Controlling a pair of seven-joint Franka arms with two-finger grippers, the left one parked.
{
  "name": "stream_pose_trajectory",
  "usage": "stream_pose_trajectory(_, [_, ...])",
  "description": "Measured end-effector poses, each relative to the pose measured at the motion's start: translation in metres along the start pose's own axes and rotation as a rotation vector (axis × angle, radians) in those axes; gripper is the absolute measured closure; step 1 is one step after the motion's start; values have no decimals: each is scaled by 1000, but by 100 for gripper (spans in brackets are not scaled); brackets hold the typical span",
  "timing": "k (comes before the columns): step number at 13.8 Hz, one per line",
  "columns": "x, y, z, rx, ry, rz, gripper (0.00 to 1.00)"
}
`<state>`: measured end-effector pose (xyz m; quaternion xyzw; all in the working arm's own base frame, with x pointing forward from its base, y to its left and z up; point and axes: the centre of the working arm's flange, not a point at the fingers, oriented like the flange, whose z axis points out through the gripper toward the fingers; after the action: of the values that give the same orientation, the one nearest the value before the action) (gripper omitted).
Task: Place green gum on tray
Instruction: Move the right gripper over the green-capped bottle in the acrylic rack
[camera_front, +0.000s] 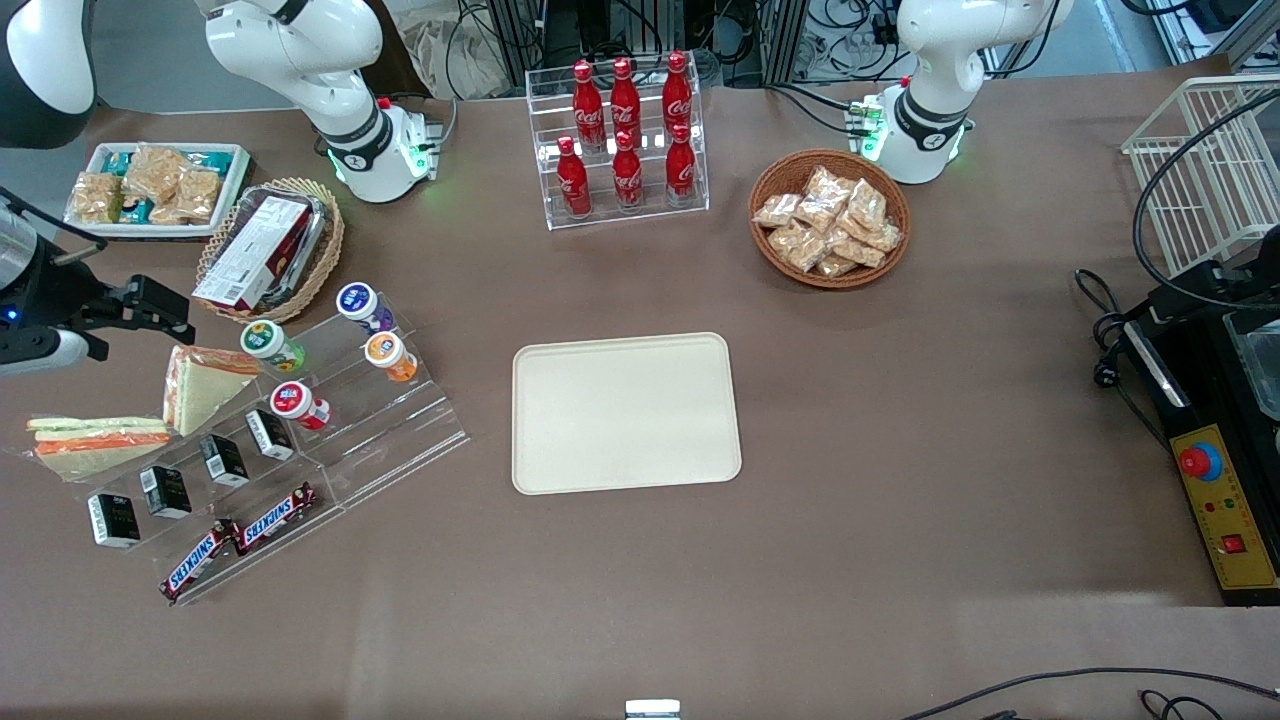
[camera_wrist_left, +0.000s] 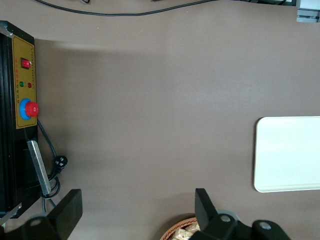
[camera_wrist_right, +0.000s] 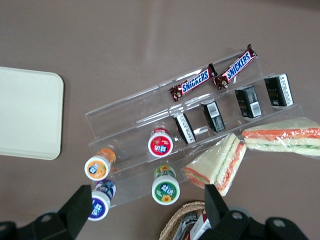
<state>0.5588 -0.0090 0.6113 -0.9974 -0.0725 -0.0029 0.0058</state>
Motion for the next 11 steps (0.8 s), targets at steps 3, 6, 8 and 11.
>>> stream_pose_trajectory(3, [-19,-1,7,8,-28,-4,0])
stream_pose_trajectory(6, [-44,2,29,13,-9,-27,0])
stream_pose_trajectory(8, [-64,6,58,16,14,-47,0])
stream_pose_trajectory(11, [-83,14,98,23,18,-35,0])
